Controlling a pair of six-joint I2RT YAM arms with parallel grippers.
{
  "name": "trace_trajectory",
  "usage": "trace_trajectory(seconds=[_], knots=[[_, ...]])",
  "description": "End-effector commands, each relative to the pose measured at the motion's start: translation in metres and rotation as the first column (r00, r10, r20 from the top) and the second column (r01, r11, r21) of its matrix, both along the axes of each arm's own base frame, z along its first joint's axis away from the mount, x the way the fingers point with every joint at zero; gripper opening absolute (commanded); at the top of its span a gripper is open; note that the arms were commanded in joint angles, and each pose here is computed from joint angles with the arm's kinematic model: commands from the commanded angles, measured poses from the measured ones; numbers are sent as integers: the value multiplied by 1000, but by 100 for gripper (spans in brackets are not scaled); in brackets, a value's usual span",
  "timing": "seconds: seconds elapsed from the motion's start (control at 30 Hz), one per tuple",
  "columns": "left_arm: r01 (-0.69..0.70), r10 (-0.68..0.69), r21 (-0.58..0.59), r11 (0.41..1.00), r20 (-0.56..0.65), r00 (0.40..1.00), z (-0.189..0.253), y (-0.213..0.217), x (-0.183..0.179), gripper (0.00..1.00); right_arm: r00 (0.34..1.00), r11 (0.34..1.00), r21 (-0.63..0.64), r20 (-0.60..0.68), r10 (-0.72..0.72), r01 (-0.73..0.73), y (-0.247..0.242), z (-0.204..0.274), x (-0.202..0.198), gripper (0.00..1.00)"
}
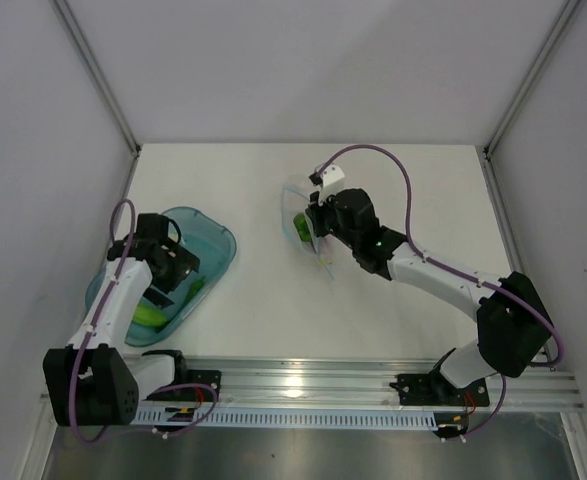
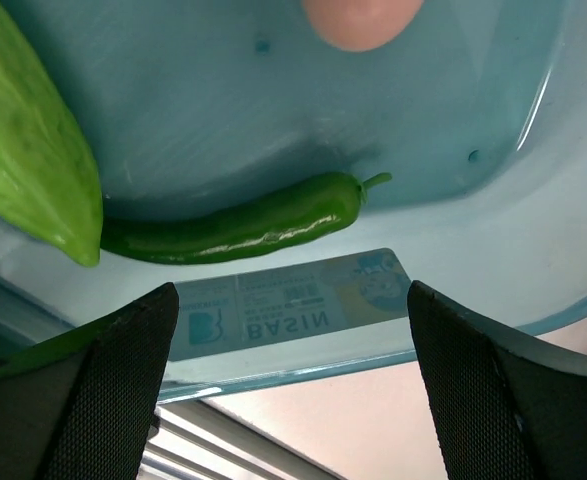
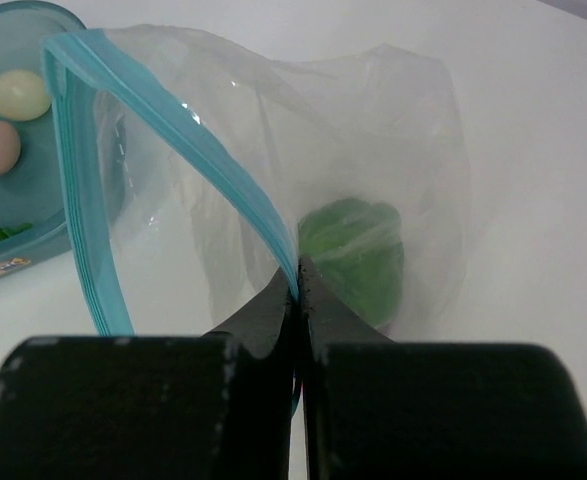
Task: Place the food in the zip-top bag and seal the zipper
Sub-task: Pick up the fake vegetable from the bin.
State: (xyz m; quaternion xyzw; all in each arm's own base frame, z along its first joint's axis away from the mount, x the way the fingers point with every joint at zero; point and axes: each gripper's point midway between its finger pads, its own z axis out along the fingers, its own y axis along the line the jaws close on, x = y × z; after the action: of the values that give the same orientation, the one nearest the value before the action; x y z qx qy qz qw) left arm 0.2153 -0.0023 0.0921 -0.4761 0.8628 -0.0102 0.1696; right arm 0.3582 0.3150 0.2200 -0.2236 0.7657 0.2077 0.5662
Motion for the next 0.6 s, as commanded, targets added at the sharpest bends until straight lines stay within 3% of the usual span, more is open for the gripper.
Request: trace_trajectory(seconds=[0.0, 0.2, 0.37, 0.57], knots=[[119, -123, 82, 990, 54, 991, 5, 12, 19, 96, 999, 998, 64, 45, -1, -2, -2, 22, 1, 0], [273, -281, 125, 954, 55, 958, -7, 12, 30, 96, 999, 996, 88, 46, 14, -18, -3, 23, 1, 0], [314, -320, 156, 937, 13, 947, -20, 18, 25, 90, 998, 994, 110, 56, 6, -12, -10, 27, 2, 0], [313, -317, 103, 944, 28, 948, -33, 6, 22, 85, 998, 991, 136, 59, 5, -13, -18, 30, 2, 0]])
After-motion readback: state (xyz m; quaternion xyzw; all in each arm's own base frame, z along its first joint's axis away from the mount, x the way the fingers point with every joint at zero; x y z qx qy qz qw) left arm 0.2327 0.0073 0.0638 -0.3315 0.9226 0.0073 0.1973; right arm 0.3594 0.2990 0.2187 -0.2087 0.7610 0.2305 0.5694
